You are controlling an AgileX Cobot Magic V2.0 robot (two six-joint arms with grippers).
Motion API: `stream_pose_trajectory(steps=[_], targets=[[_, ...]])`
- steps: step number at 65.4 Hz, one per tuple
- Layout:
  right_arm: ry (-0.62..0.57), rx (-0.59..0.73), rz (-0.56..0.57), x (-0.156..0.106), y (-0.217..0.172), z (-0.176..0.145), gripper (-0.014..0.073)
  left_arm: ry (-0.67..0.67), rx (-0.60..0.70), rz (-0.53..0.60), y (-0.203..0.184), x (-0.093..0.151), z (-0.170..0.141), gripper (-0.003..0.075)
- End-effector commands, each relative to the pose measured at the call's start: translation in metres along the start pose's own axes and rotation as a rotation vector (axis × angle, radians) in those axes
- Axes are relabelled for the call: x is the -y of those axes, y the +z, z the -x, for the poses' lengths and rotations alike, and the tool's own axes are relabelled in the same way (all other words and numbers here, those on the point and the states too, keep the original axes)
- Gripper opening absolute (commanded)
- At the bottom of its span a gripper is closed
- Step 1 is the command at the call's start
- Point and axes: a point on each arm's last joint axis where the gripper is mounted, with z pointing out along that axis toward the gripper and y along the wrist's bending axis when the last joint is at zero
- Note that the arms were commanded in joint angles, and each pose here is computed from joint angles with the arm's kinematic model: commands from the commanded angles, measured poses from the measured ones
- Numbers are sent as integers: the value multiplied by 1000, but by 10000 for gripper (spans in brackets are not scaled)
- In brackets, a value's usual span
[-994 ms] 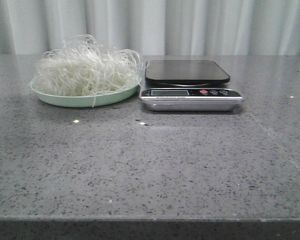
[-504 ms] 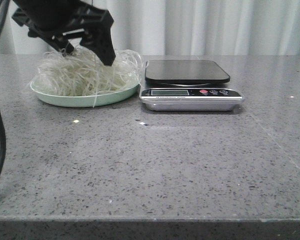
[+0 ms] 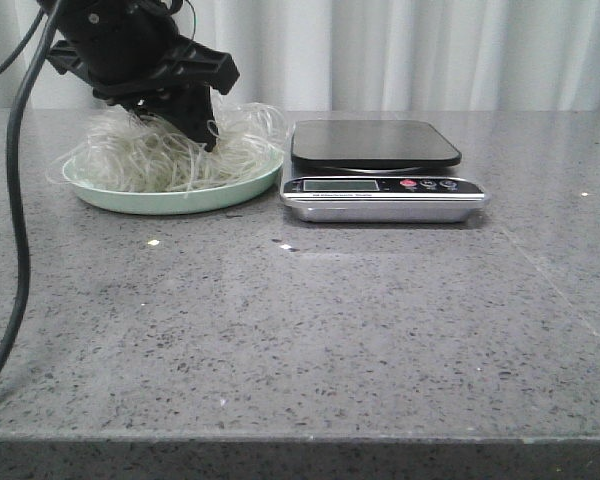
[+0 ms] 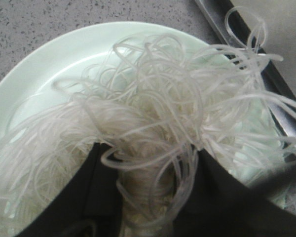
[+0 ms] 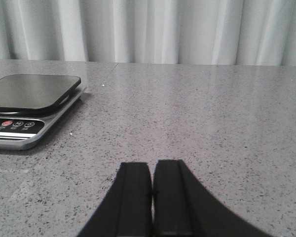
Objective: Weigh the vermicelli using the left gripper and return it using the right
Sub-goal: 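Lower the left gripper into the vermicelli and close on it, then lift the vermicelli and carry it over the scale with the left gripper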
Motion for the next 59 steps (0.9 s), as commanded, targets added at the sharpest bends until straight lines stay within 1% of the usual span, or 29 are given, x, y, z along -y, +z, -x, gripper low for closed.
stream_pose_trajectory(steps=[1, 5, 16, 21, 28, 38, 44, 54, 59], targets=[[-13, 96, -5, 0, -2, 10, 188, -1, 80, -7, -27, 4, 22, 143], [-13, 96, -5, 0, -2, 10, 188, -6, 133, -15, -44, 5, 37, 126], [-13, 96, -5, 0, -2, 10, 188, -34, 246, -64, -82, 11, 68, 127], [-13, 96, -5, 0, -2, 10, 188, -19, 298, -82, -95, 19, 78, 127], [-13, 96, -5, 0, -2, 10, 188, 5, 344, -110, -102, 34, 86, 127], [-13, 96, -5, 0, -2, 10, 188, 28, 410, -158, -95, 58, 93, 127], [-13, 96, -5, 0, -2, 10, 188, 32, 438, -187, -82, 71, 96, 127], [-13, 96, -5, 0, -2, 10, 188, 50, 402, -231, -50, 97, 93, 127], [-13, 96, -5, 0, -2, 10, 188, 60, 372, -231, -34, 102, 90, 135]])
